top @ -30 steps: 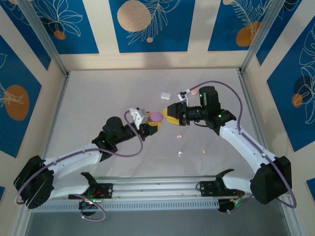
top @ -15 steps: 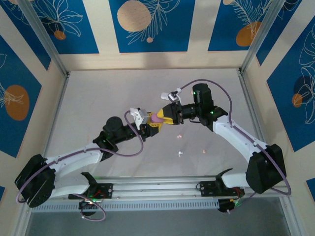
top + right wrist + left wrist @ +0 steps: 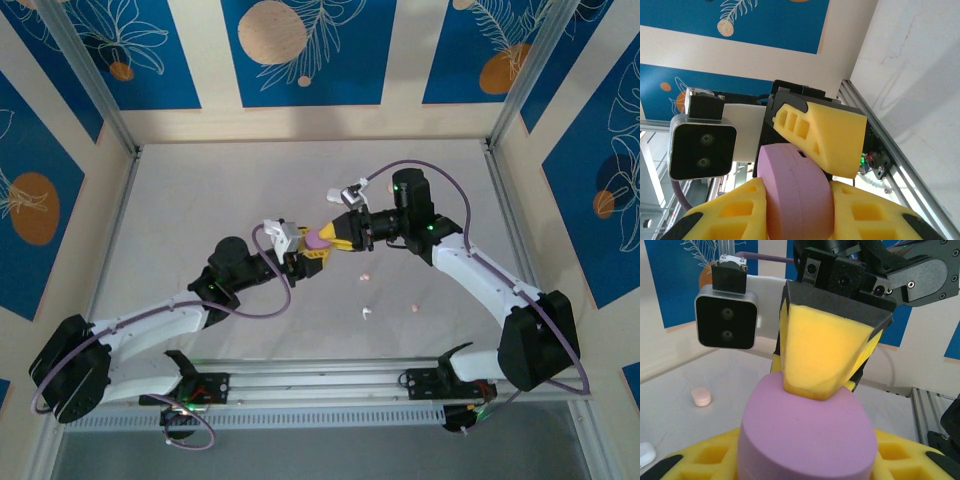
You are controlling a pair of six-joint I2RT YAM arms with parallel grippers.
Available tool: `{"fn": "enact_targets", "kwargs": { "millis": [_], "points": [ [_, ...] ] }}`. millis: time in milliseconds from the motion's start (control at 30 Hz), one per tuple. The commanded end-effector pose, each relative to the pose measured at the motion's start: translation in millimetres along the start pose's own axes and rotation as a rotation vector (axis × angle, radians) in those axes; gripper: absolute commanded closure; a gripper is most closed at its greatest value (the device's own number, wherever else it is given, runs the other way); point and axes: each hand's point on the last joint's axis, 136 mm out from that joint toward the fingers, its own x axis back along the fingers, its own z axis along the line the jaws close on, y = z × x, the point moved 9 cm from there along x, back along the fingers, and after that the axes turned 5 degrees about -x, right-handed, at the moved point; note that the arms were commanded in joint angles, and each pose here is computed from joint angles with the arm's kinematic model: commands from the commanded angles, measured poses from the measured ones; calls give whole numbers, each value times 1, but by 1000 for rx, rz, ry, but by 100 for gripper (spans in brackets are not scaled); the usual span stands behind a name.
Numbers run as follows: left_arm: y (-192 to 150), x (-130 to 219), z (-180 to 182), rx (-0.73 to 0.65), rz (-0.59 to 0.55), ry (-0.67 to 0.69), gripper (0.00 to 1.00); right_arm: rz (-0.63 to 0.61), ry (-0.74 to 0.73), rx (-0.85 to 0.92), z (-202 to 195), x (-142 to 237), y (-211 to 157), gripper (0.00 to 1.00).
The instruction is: Insert the wireless bluetooth earbuds into the charging case
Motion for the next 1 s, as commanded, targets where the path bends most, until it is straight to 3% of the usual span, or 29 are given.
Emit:
{"fn": "enact_targets", "kwargs": {
  "millis": [0,200,300,533,667,833,967],
  "points": [
    [11,-2,-1,-21,-10,20,53,-2,0,18,9,-1,-2,82],
    [8,3,1,-32,19,63,45,-76,-19,-2,5,2,5,85],
    [5,7,2,-45,43,91,33,-121,-37,-21,0,6,10,85],
    [12,42,10,-65,50,333,24,-341,-266,-132,-53,17,40,83],
    [26,62,12,-40,97,452,21,-298,-388,-150,-87,-4,74,83],
    [37,75,10,-19,186,480,18,-225,-487,-183,-123,-44,113,84],
    [39,81,9,-16,187,491,16,-164,-622,-183,-146,-79,136,83]
  ]
}}
